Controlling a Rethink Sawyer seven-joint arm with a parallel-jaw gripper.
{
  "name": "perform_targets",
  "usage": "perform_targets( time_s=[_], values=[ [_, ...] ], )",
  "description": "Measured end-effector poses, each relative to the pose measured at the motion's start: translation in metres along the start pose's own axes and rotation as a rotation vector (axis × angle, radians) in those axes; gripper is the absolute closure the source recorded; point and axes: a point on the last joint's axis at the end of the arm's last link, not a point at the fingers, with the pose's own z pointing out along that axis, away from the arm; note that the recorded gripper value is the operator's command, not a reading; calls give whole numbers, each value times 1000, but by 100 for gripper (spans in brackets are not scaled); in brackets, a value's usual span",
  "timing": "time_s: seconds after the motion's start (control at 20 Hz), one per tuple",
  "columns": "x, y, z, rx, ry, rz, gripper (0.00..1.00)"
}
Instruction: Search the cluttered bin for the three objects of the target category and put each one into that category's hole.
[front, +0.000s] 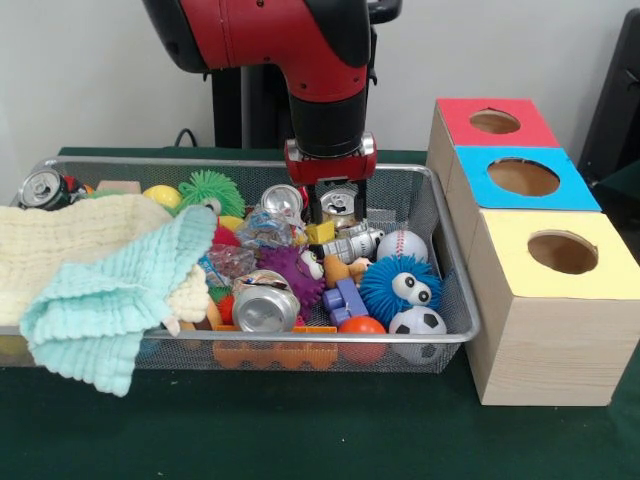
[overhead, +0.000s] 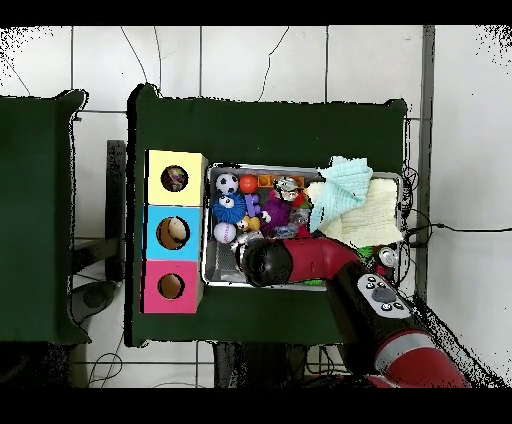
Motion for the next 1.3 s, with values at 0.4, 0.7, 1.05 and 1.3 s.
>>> perform_targets(
  time_s=[0.4,0.7,1.05,1.3],
  values=[
    [1,0,-1,9,-3,-19,0],
    [-4,-3,-9,23,-22,-25,0],
    [-12,-13,-27,65,-69,-50,0],
    [-13,-23,-26,105,-120,-97,0]
  ],
)
